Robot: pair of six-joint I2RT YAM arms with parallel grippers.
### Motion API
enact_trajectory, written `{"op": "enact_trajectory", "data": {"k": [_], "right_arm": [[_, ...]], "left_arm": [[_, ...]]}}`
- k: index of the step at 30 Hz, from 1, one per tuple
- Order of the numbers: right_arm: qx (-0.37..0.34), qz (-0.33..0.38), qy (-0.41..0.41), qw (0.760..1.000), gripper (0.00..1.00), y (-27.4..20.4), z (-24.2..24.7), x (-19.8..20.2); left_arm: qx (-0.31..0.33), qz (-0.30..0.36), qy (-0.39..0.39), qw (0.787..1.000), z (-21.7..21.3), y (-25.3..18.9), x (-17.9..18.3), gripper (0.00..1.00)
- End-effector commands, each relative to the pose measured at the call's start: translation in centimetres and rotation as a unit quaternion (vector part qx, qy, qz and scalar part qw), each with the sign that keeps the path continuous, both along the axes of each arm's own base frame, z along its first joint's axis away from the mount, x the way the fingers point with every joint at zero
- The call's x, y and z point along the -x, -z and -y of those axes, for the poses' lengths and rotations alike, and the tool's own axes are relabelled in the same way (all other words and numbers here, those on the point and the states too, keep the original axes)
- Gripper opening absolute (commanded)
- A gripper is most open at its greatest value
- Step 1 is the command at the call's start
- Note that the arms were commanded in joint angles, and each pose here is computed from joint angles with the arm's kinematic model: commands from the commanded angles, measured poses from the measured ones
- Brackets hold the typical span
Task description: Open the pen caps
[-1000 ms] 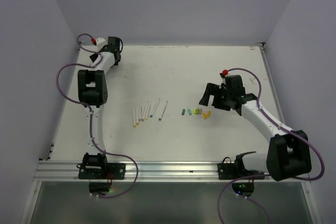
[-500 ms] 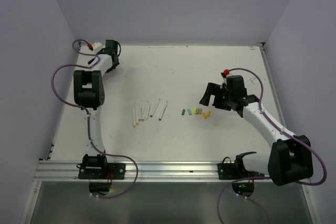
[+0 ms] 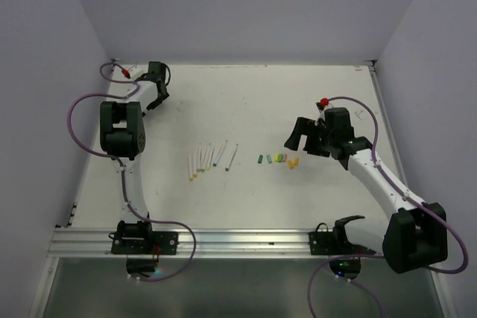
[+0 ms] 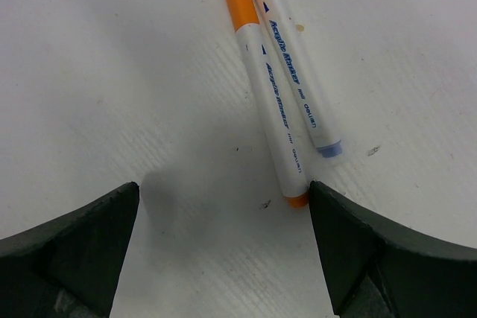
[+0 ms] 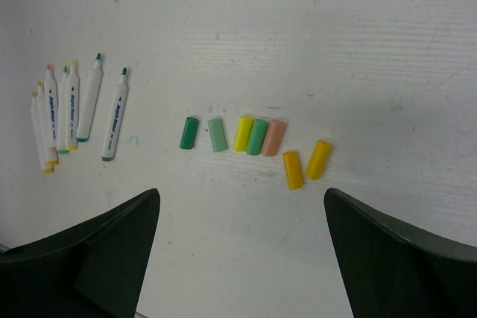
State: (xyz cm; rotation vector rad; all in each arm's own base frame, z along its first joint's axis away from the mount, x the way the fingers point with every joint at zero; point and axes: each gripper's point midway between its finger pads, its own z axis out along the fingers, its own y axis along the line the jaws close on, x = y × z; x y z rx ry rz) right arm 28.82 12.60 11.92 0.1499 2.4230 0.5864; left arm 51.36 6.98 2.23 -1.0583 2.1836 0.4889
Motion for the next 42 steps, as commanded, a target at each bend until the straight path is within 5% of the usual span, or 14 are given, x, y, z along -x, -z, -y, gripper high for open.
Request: {"op": "enact_trajectory", "data": {"k": [1, 25, 29, 31, 39, 42], "right_arm": [[-0.009, 0.012, -0.002, 1.000, 0.96, -1.1, -0.3, 0.4], [-0.004, 0.003, 0.001, 1.000, 0.96, 0.0, -0.1, 0.5], [-0.005, 0.007, 0.001, 1.000, 0.96, -0.3, -0.1, 0.4], [-0.003, 0.006, 0.003, 1.000, 0.96, -0.4, 0.0, 0.5], [-0.001, 0.007, 0.007, 1.000, 0.96, -0.6, 0.2, 0.7], [-0.001, 0.005, 0.004, 1.000, 0.96, -0.5, 0.2, 0.9]], "left_arm": [[0.010, -0.033, -0.010, 0.999, -0.3, 1.1, 2.2, 0.96], [0.040, -0.028, -0.052, 0.997, -3.7, 2.0, 1.2, 0.88], [0.042, -0.032, -0.054, 0.997, -3.6, 2.4, 1.7, 0.63], [0.044, -0.027, -0.061, 0.997, -3.6, 2.2, 1.8, 0.58], [0.063, -0.027, -0.090, 0.994, -3.4, 2.4, 3.9, 0.03], [0.075, -0.023, -0.096, 0.992, -3.0, 2.2, 5.1, 0.00]]}}
